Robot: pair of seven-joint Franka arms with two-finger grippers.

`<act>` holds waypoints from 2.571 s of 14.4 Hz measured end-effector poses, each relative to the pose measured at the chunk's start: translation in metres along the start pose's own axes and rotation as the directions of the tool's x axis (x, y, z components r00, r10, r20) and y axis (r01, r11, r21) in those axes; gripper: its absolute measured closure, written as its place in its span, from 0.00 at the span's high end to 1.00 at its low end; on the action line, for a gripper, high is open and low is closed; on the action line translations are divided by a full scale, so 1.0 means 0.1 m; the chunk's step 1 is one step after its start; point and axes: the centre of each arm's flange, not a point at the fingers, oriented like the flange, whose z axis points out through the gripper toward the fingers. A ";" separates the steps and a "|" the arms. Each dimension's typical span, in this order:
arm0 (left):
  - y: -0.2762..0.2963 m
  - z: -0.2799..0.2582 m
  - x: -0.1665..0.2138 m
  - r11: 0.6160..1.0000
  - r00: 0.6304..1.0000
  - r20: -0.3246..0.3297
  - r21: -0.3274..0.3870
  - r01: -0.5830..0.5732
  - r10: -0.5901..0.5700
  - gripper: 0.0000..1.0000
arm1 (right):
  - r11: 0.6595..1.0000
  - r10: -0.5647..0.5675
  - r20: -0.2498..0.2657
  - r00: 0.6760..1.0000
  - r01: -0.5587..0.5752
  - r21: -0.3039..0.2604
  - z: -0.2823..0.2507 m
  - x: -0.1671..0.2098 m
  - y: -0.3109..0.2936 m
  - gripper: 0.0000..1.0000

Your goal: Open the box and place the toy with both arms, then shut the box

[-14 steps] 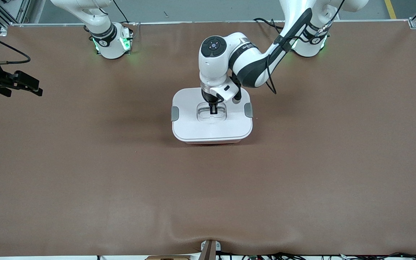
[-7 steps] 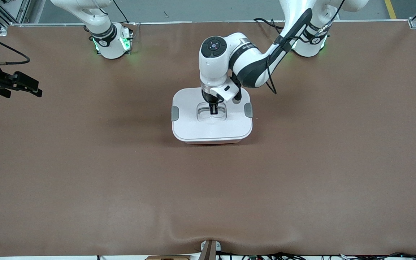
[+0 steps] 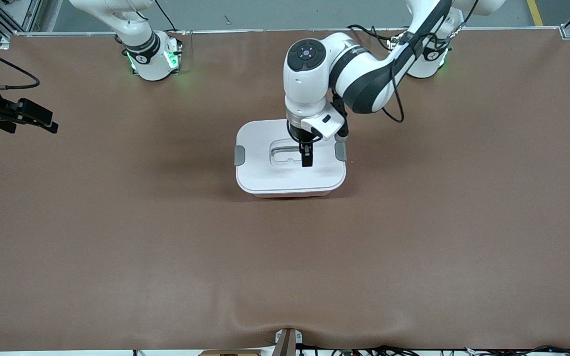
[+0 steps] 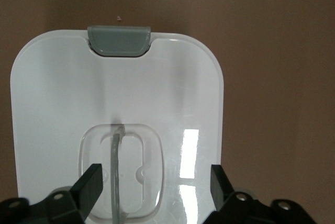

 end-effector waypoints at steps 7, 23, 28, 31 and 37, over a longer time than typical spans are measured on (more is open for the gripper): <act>0.54 -0.53 0.84 0.996 0.998 -0.025 0.060 -0.061 0.062 1.00 | 0.999 0.040 0.032 0.999 -0.040 0.003 -0.01 -0.07 -0.01 1.00; 1.08 -1.25 2.46 0.876 0.885 -0.007 0.143 -0.461 0.466 1.00 | 0.999 0.046 -0.067 0.997 -0.046 0.009 -0.01 0.14 0.01 1.00; 1.19 -1.37 2.66 0.824 0.830 0.005 0.120 -0.554 0.558 1.00 | 0.999 0.043 -0.065 0.997 -0.042 0.008 0.00 0.14 0.00 1.00; 1.31 -1.41 2.94 0.768 0.774 0.016 0.111 -0.631 0.633 1.00 | 0.999 0.040 -0.050 0.998 -0.039 0.007 0.01 0.12 -0.01 1.00; 1.49 -1.52 3.60 0.530 0.535 0.043 0.089 -0.843 0.844 1.00 | 1.000 -0.001 -0.050 0.999 0.001 0.005 0.01 0.12 -0.02 1.00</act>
